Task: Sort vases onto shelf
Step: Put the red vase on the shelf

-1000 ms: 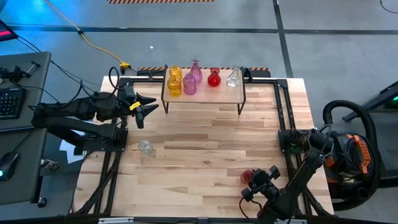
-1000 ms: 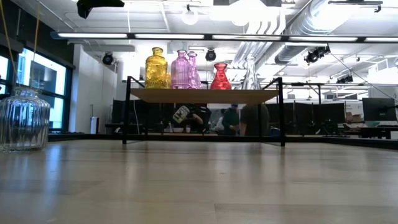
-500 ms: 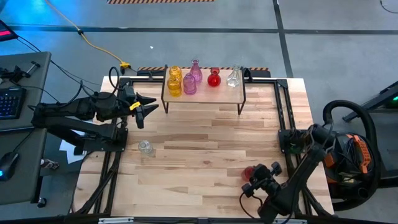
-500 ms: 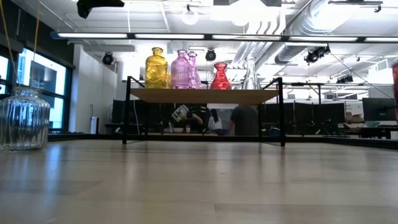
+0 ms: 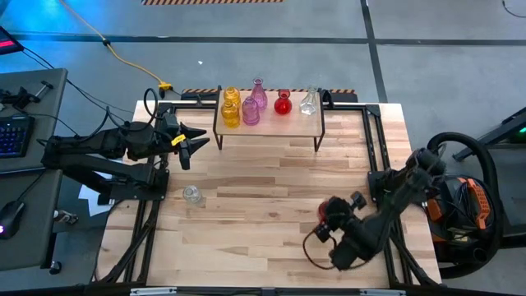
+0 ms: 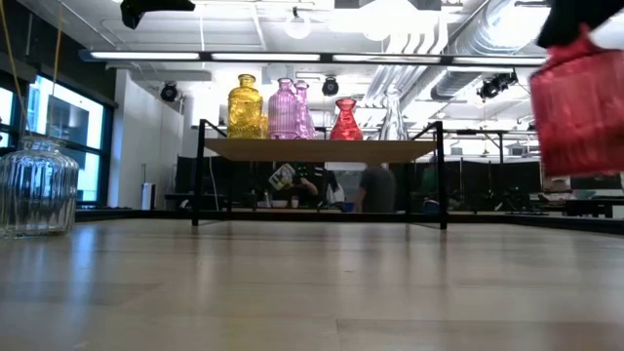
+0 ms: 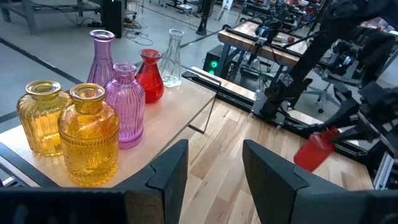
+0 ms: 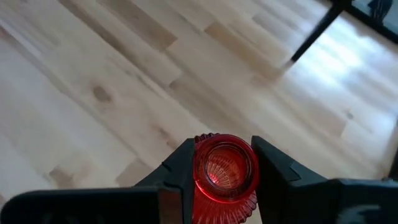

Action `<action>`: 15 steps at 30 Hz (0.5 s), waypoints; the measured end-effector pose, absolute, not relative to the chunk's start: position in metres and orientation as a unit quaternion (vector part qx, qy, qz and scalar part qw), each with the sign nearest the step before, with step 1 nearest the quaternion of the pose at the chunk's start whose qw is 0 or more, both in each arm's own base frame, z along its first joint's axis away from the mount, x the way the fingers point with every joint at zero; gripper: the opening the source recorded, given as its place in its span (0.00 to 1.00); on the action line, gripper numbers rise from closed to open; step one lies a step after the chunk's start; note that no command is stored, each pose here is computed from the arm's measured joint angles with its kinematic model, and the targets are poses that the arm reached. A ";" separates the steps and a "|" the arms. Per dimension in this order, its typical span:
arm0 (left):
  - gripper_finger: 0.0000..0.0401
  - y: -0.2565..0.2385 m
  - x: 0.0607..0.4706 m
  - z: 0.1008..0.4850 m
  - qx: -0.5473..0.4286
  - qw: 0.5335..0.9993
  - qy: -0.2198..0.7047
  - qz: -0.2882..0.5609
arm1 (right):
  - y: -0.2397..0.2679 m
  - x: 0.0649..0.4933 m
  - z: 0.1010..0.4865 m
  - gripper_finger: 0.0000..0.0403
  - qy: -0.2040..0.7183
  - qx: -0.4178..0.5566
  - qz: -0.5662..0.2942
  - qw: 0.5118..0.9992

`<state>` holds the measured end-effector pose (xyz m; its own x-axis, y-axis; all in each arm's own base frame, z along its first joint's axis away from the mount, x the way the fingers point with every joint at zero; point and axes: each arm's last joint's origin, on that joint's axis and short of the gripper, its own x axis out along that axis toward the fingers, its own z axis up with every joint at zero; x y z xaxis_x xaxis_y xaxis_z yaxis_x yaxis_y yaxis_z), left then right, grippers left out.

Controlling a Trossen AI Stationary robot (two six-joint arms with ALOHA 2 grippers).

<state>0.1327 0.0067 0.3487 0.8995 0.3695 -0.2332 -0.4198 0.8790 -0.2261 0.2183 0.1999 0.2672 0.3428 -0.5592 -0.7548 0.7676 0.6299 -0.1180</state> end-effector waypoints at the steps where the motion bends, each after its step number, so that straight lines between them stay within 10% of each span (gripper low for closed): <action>1: 0.36 0.007 0.133 0.349 -0.137 0.965 0.092 0.204 | 0.195 0.220 0.271 0.23 0.403 0.128 -0.408 0.809; 15: 0.36 0.007 0.133 0.349 -0.136 0.965 0.092 0.204 | 0.116 0.249 0.318 0.23 0.380 0.093 -0.383 0.837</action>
